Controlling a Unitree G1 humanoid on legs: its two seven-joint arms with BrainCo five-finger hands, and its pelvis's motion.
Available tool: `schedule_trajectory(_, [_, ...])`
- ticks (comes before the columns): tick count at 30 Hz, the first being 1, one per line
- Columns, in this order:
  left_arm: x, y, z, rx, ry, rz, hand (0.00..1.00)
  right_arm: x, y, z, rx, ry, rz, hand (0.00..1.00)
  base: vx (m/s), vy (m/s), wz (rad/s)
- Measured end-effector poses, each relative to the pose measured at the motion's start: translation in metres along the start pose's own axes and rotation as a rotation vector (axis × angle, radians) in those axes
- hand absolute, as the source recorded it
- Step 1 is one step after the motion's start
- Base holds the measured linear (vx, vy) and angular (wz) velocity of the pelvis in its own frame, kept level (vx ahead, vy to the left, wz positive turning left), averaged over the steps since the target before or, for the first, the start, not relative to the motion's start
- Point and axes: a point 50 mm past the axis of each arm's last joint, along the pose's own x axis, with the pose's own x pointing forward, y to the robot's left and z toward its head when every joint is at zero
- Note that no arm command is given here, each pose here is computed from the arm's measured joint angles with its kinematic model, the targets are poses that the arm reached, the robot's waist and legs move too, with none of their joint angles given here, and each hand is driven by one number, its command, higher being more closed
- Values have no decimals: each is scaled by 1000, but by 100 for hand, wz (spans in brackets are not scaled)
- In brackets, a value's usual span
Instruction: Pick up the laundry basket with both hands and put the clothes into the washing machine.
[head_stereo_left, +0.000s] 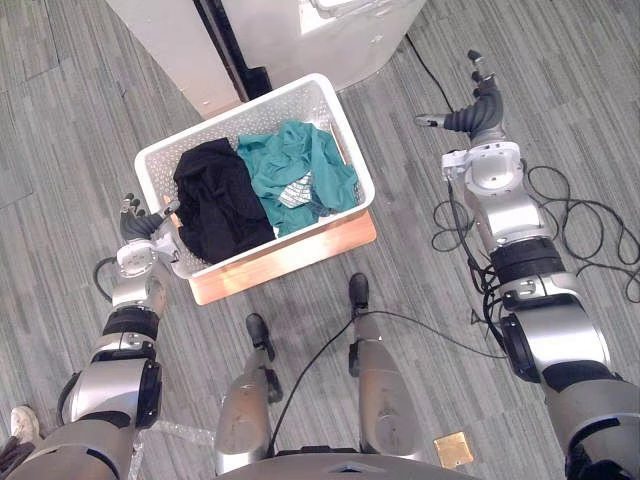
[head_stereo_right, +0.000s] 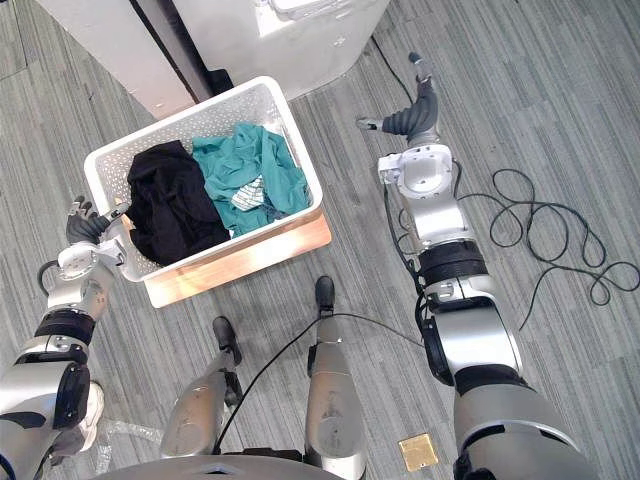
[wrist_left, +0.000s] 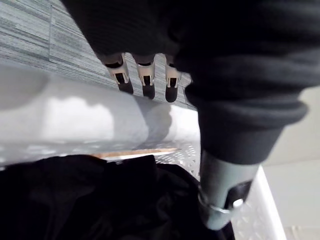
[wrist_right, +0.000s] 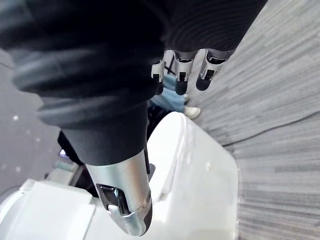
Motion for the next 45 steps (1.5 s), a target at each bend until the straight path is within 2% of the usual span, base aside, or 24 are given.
schedule_trajectory(5, [-1, -25, 2, 45, 8, -29, 0, 6, 20, 13, 7, -15, 50, 0, -7, 16, -4])
schedule_trajectory(13, [-9, -67, 11, 75, -28, -94, 0, -2, 64, 3, -18, 61, 146, 0, -2, 8, 1])
schedule_trajectory(22, [-11, -76, 16, 78, -49, -91, 0, -3, 75, 1, -76, 76, 164, 0, -3, 6, 1])
schedule_trajectory(23, [-11, -77, 16, 77, -49, -92, 100, -3, 75, -1, -79, 86, 164, 0, 0, 0, 0])
schedule_trajectory(24, [-11, -77, 16, 78, -49, -92, 100, -3, 75, -4, -83, 98, 163, 100, -6, 23, 4])
schedule_trajectory(45, [-13, -87, 11, 136, -1, -98, 100, 0, 62, -23, -118, 178, 120, 100, -11, 25, 3])
